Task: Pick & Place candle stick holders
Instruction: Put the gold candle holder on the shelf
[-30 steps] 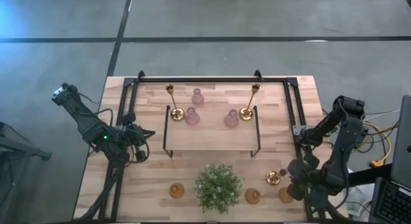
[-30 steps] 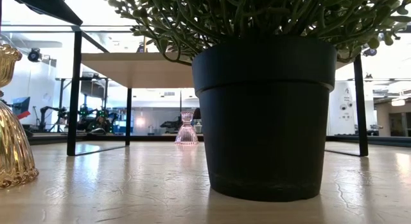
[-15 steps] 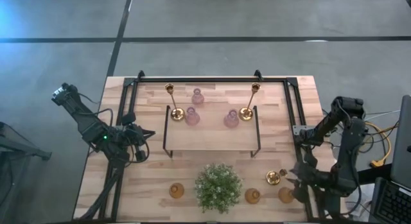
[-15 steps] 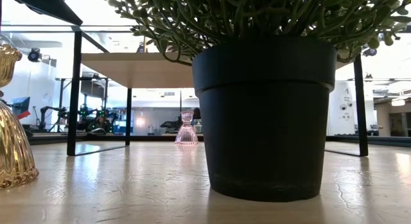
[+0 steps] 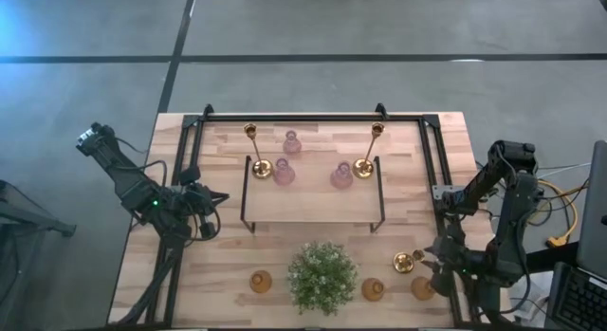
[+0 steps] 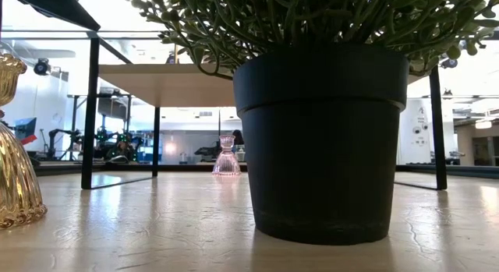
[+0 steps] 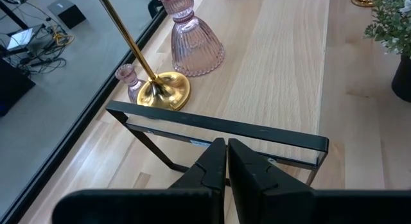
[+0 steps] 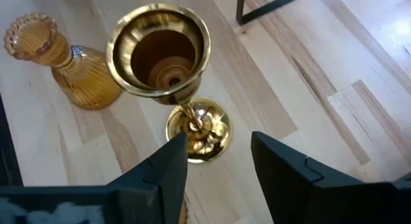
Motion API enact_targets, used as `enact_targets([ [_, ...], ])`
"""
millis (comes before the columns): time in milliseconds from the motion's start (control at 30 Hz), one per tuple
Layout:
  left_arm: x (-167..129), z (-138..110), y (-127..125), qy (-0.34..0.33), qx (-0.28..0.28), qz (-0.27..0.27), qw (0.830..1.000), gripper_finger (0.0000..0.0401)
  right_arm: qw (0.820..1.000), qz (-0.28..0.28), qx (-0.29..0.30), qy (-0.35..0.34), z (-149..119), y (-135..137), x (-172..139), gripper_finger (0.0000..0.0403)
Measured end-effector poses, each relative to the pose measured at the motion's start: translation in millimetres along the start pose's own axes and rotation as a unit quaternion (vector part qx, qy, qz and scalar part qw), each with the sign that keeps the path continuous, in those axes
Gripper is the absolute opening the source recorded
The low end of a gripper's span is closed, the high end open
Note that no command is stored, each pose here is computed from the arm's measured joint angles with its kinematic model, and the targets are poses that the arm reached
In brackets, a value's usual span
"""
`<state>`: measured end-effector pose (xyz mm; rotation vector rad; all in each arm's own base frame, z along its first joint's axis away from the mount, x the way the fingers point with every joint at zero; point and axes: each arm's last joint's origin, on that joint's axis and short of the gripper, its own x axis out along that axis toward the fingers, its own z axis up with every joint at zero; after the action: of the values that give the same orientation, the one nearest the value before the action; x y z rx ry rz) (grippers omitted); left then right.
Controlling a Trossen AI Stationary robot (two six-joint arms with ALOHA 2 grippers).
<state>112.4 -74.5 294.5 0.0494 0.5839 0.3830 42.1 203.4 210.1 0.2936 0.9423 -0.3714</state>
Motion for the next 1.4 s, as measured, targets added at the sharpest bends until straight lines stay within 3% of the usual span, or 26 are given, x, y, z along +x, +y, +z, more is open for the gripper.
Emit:
enact_targets([
  [600, 0.0, 0.0, 0.0, 0.000, 0.000, 0.000, 1.000, 0.0021, 0.999, 0.041, 0.001, -0.013, 10.2, 16.9, 12.9, 0.0166],
  [1400, 0.0, 0.0, -0.1, 0.000, 0.000, 0.000, 1.000, 0.0021, 0.998, 0.044, 0.012, -0.053, 15.7, 15.6, 27.6, 0.0138],
])
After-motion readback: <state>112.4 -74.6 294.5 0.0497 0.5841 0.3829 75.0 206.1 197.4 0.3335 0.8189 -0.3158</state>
